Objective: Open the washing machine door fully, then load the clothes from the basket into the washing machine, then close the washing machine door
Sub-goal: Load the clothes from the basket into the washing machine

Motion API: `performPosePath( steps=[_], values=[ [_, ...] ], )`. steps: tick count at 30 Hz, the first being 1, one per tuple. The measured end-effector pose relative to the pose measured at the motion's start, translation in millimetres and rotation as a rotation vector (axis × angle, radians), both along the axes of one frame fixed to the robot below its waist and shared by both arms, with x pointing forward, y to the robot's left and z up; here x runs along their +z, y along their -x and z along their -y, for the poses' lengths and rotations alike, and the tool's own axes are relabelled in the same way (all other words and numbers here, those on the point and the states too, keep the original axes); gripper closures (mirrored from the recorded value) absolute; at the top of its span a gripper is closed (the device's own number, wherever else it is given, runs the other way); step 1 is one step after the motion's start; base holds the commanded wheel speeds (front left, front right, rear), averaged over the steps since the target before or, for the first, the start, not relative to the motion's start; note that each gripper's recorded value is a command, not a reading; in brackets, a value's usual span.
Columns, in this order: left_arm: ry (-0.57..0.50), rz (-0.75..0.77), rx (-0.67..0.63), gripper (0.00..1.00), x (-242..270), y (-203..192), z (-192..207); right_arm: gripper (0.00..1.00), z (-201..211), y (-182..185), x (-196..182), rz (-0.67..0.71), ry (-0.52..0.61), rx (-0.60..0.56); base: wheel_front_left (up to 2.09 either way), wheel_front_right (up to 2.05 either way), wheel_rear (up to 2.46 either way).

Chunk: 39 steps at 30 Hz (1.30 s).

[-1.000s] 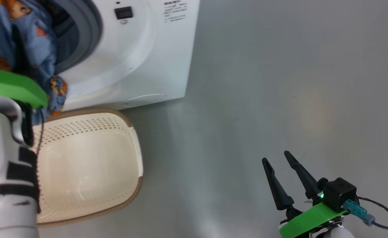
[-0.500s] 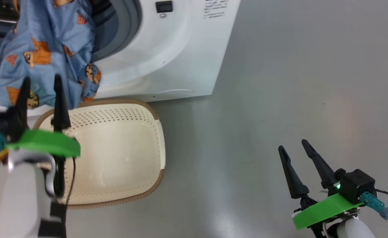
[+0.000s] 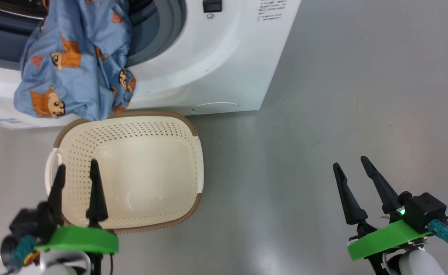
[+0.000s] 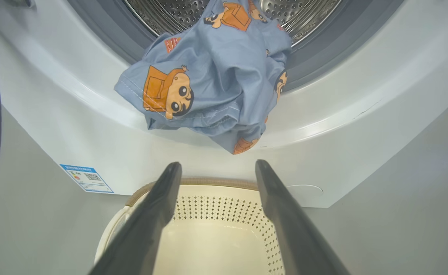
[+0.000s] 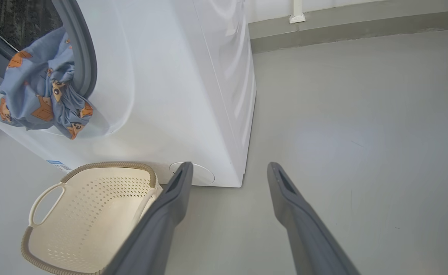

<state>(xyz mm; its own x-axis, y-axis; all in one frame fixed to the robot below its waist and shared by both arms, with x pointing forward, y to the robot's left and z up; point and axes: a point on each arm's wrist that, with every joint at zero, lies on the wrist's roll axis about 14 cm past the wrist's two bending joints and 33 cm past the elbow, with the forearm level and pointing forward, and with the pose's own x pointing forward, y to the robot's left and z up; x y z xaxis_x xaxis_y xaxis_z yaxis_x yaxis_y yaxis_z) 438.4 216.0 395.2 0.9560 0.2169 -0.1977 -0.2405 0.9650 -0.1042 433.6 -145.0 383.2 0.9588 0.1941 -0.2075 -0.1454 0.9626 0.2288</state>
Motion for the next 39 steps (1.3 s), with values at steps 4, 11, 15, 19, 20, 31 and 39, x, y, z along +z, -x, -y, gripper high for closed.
performPosePath(
  steps=[4,11,15,19,20,31,39],
  values=[
    [0.022,-0.018,0.027,0.00,-1.1,17.0,1.0,0.00,1.2,-2.2,4.0,0.013,0.000,-0.004,0.00,0.00,0.00],
    [0.031,0.000,0.044,0.00,10.2,30.1,5.2,0.00,2.5,-3.7,9.4,0.029,0.000,-0.009,0.00,0.00,0.00],
    [0.039,0.002,0.040,0.00,12.3,34.2,9.2,0.00,2.4,-4.4,7.2,0.025,-0.001,-0.010,0.00,0.00,0.00],
    [0.035,0.009,0.038,0.00,14.5,32.2,8.8,0.00,3.2,-4.0,5.5,0.020,0.000,-0.013,0.00,0.00,0.00],
    [0.033,0.008,0.042,0.00,14.1,32.2,8.4,0.00,3.5,-3.8,5.1,0.019,0.000,-0.014,0.00,0.00,0.00],
    [0.049,-0.023,0.038,0.00,4.1,31.7,10.9,0.00,6.4,-2.1,0.5,0.005,0.000,-0.025,0.00,0.00,0.00],
    [0.080,-0.003,0.022,0.00,0.4,5.0,18.8,0.00,10.5,-2.3,-1.1,0.002,0.009,-0.034,0.00,0.00,0.00]
  ],
)
